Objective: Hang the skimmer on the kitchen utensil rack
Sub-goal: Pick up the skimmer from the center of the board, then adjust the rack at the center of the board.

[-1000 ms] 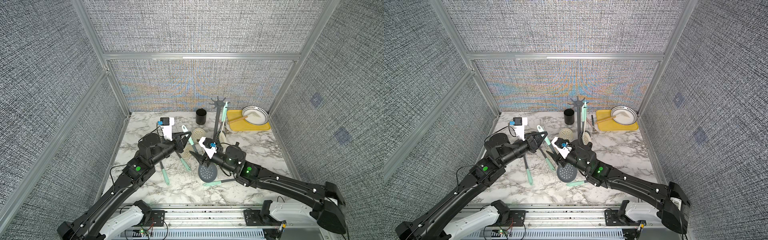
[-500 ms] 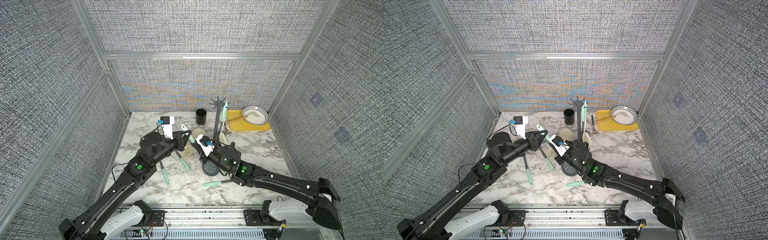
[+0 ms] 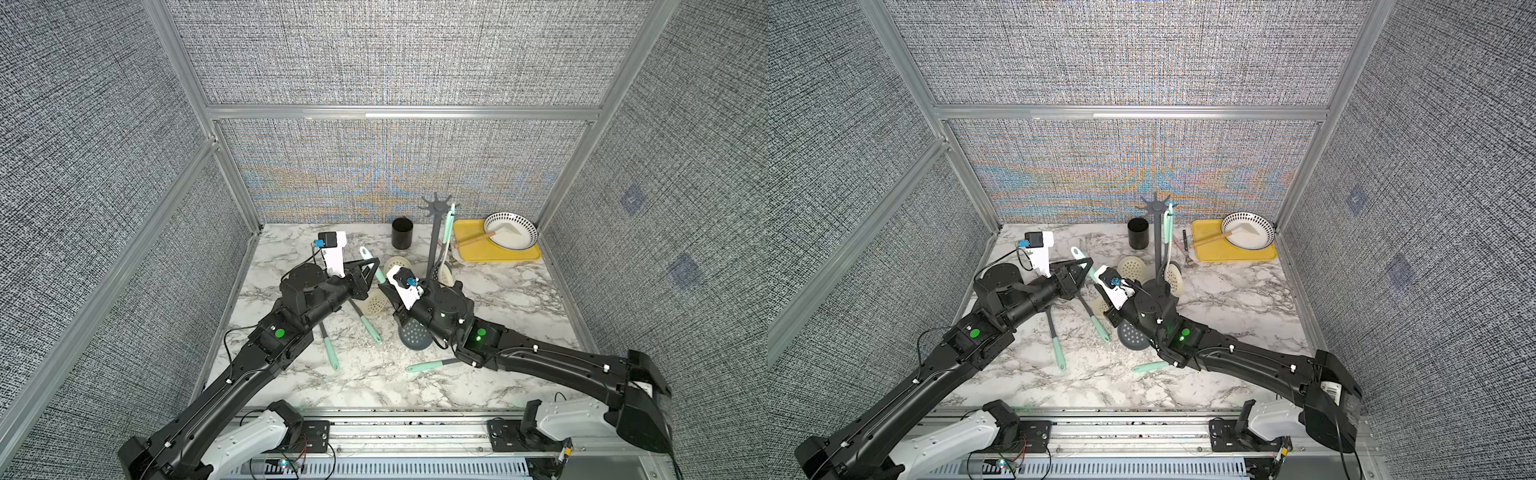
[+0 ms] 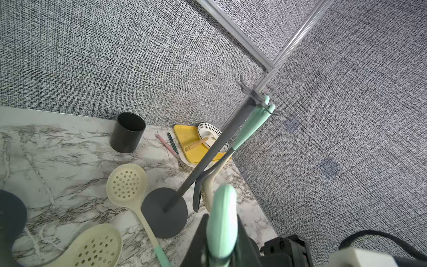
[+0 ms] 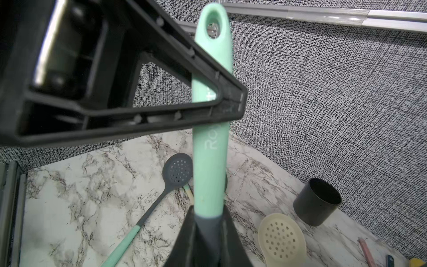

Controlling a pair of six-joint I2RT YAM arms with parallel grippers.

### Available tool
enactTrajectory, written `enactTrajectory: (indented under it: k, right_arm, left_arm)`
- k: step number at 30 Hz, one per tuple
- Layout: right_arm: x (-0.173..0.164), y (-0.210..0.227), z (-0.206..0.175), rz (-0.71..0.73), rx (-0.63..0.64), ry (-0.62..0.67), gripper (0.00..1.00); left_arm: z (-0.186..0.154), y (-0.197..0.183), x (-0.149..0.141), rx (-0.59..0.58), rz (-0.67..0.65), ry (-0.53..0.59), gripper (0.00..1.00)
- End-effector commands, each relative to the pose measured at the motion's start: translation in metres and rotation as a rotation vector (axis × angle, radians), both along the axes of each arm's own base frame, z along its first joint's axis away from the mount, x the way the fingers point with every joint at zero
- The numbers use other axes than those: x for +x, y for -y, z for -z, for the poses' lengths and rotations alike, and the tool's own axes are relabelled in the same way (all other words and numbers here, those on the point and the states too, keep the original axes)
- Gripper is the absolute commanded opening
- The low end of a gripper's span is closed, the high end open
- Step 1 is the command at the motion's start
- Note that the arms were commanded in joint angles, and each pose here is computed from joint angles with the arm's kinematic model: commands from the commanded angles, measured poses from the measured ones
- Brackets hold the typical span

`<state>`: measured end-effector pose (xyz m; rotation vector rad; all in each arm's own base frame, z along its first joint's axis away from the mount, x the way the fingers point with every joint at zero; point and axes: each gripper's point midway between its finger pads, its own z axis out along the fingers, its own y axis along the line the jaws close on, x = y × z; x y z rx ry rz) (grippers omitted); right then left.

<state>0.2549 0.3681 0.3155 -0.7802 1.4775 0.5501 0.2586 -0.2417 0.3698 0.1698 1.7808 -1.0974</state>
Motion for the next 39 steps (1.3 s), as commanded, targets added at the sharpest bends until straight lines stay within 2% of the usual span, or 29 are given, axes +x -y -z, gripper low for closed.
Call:
enactTrajectory:
  k: [1,2,3,6,8,10,12,16,21,24,27,31,35,39]
  right_arm:
    - [-0.002,0.01,-0.007,0.006,0.08,-0.034,0.0]
    - [0.0,0.02,-0.006,0.024,0.096,-0.053,0.0]
    - [0.002,0.033,-0.004,0.052,0.114,-0.071,0.0]
    - [0.007,0.079,0.003,0.141,0.163,-0.118,0.0]
    - [0.01,0.111,0.006,0.201,0.178,-0.143,0.0]
    - [0.012,0.143,0.008,0.256,0.185,-0.159,0.0]
    - [0.014,0.177,0.006,0.304,0.207,-0.167,0.0]
    - [0.01,0.217,-0.004,0.32,0.212,-0.155,0.0]
    - [0.0,0.217,-0.012,0.21,0.186,-0.163,0.0]
    - [-0.002,0.212,-0.014,0.128,0.205,-0.186,0.0]
    - [0.008,0.213,-0.006,0.083,0.231,-0.24,0.0]
    - [0.018,0.228,-0.011,0.086,0.284,-0.249,0.0]
    - [0.023,0.233,-0.013,0.093,0.277,-0.249,0.0]
    - [0.022,0.235,-0.012,0.102,0.272,-0.251,0.0]
  left_arm:
    - [-0.015,0.006,-0.016,0.0,0.087,0.09,0.74]
    - [-0.018,0.004,-0.019,0.017,0.094,0.124,0.87]
    - [-0.02,0.001,-0.022,0.035,0.093,0.152,0.91]
    - [-0.014,0.0,-0.025,0.098,0.103,0.238,0.91]
    - [0.002,0.004,-0.016,0.171,0.096,0.265,0.91]
    - [0.021,0.018,-0.007,0.238,0.143,0.298,0.86]
    - [0.037,0.035,0.007,0.273,0.176,0.322,0.85]
    - [0.049,0.068,0.031,0.284,0.257,0.408,0.84]
    - [0.036,0.102,0.068,0.185,0.44,0.433,0.74]
    - [0.029,0.108,0.087,0.091,0.543,0.453,0.73]
    - [0.031,0.116,0.097,0.05,0.656,0.461,0.72]
    - [0.045,0.126,0.106,0.036,0.701,0.448,0.72]
    - [0.056,0.134,0.118,0.034,0.718,0.443,0.71]
    - [0.059,0.143,0.126,0.002,0.767,0.434,0.63]
